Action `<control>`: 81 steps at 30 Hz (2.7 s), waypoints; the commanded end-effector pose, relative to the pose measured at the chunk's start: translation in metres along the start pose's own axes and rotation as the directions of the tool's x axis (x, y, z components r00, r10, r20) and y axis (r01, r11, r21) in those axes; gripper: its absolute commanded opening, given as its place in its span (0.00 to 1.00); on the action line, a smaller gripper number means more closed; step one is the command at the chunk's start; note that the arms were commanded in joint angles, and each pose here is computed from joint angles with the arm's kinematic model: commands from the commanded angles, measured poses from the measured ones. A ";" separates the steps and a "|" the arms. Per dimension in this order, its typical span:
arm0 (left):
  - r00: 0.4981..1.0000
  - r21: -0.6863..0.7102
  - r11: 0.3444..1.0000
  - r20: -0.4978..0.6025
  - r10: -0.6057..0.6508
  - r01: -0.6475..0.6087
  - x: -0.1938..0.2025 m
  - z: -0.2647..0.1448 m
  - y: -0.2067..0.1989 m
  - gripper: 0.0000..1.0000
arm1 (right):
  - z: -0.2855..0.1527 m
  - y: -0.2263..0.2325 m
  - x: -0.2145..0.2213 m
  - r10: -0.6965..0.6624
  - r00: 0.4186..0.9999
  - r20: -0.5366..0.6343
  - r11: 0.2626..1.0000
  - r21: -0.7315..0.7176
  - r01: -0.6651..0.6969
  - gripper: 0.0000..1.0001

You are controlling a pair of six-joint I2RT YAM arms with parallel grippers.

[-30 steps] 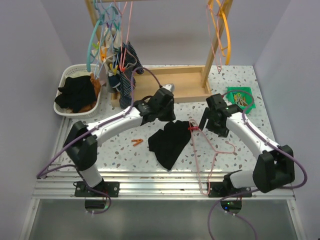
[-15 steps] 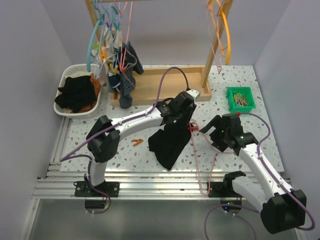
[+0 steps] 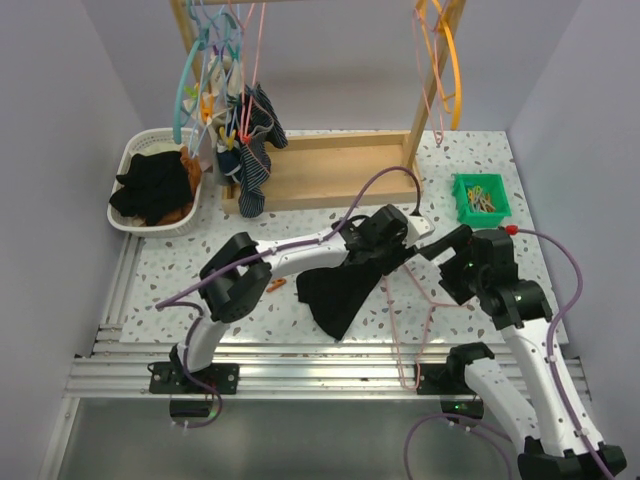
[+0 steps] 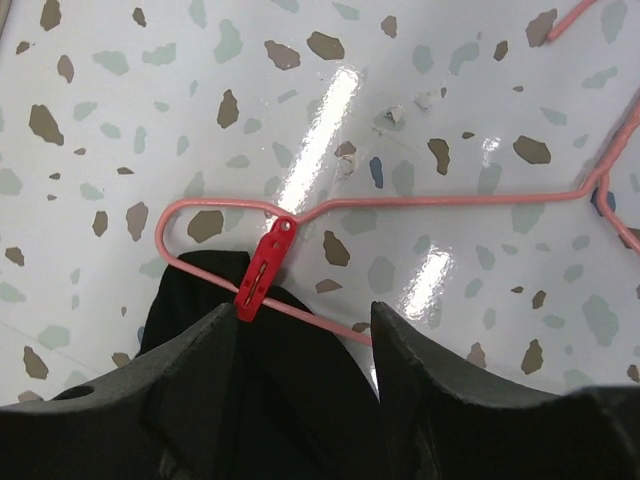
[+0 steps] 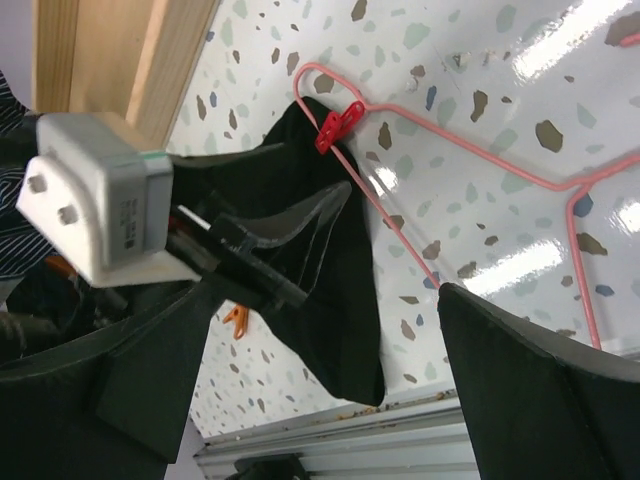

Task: Remove the underwear clipped to the hanger
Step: Remove the underwear from the hanger.

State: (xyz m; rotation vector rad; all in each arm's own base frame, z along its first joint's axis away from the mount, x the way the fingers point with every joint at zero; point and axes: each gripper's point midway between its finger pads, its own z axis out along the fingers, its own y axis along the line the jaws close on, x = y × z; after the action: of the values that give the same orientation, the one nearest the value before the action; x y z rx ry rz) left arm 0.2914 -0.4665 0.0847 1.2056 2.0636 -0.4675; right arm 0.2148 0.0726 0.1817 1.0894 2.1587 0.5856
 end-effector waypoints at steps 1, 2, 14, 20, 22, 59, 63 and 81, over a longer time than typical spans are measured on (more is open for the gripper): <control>0.982 0.052 0.984 0.094 0.164 -0.169 -0.027 0.007 -0.003 0.60 | -0.017 -0.008 -0.002 0.030 1.000 0.011 0.999 0.043 -0.030 0.99; 0.979 0.055 0.981 0.092 0.179 -0.185 -0.026 0.009 -0.003 0.59 | -0.020 -0.005 -0.003 0.026 1.000 0.014 0.999 0.033 -0.027 0.99; 0.953 0.084 0.952 0.091 0.288 -0.296 -0.010 0.036 0.014 0.56 | -0.054 0.015 -0.014 -0.031 0.999 0.039 0.999 -0.034 0.033 0.96; 0.961 0.094 0.960 0.106 0.254 -0.264 -0.014 0.048 0.023 0.50 | -0.058 0.020 -0.013 -0.054 0.998 0.030 0.997 -0.058 0.056 0.87; 0.965 0.104 0.963 0.114 0.237 -0.249 -0.017 0.052 0.022 0.45 | -0.058 0.020 -0.014 -0.060 0.998 0.034 0.996 -0.060 0.062 0.84; 0.958 0.057 0.996 0.274 -0.086 0.073 -0.063 -0.037 0.085 0.00 | -0.067 0.047 -0.042 0.043 0.984 0.172 0.984 -0.179 -0.012 0.82; 0.930 0.076 0.985 0.325 -0.170 0.154 -0.064 -0.064 0.095 0.00 | -0.058 0.059 -0.036 0.009 0.992 0.129 0.978 -0.210 0.018 0.84; 0.614 0.263 0.870 0.624 -0.483 0.416 -0.099 -0.192 0.092 0.00 | -0.021 0.116 0.042 -0.639 0.732 -0.235 0.696 -0.582 0.421 0.77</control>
State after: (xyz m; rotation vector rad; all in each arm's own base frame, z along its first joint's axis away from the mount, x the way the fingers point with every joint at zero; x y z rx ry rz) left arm 0.3359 -0.3645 0.2475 0.5782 1.8000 -0.9154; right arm 0.2455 0.1480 0.2247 0.2697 2.4445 0.9123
